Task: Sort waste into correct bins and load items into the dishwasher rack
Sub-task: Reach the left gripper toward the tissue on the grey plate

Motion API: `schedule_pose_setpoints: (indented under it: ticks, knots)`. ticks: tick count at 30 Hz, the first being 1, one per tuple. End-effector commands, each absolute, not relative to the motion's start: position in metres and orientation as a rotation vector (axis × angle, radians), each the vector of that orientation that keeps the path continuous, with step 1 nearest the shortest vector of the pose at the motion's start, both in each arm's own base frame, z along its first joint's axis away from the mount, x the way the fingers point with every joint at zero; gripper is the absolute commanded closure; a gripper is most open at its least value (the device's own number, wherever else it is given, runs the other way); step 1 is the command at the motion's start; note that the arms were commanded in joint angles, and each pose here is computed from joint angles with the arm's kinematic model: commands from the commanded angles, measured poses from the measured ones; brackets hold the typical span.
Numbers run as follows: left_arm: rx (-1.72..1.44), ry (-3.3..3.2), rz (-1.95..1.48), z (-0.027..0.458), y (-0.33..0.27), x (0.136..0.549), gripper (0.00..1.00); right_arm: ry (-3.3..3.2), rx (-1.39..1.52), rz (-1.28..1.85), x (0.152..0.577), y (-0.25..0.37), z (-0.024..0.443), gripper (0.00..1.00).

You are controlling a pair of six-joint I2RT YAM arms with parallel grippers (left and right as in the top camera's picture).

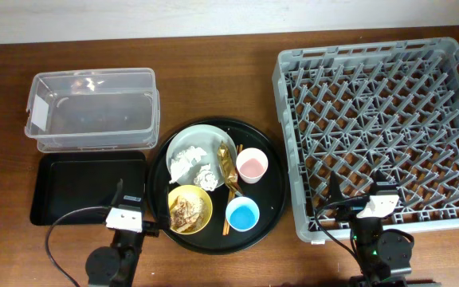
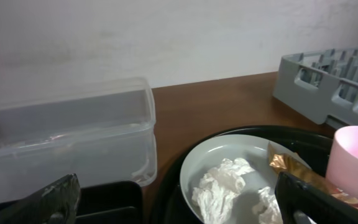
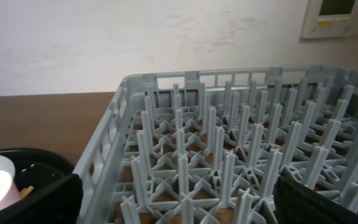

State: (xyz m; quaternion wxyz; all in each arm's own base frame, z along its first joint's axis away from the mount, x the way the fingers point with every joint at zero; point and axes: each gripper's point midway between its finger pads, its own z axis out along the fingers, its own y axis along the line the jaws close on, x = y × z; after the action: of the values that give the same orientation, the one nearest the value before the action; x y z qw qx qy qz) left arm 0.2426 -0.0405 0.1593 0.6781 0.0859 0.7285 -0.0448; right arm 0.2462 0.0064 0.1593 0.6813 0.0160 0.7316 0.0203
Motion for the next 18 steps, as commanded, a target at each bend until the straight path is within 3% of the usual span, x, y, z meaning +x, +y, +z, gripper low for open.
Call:
schedule_pose_setpoints:
  ticks: [1, 7, 12, 18]
  knots:
    - [0.166, 1.743, -0.175, 0.148, -0.045, 0.239, 0.01, 1.669, 0.099, 0.141, 0.245, 0.011, 0.155, 0.01]
    - [0.195, 2.05, -0.21, 0.16, -0.051, 0.238, 0.01, 1.788, 0.116, 0.146, 0.222, 0.01, 0.175, 0.01]
    - [0.201, 2.239, -0.225, 0.178, -0.056, 0.266, 0.01, 1.847, 0.118, 0.14, 0.206, 0.009, 0.188, 0.01]
    - [0.215, 2.429, -0.269, 0.158, -0.062, 0.269, 0.01, 2.197, 0.071, 0.217, 0.221, 0.028, 0.199, 0.01]
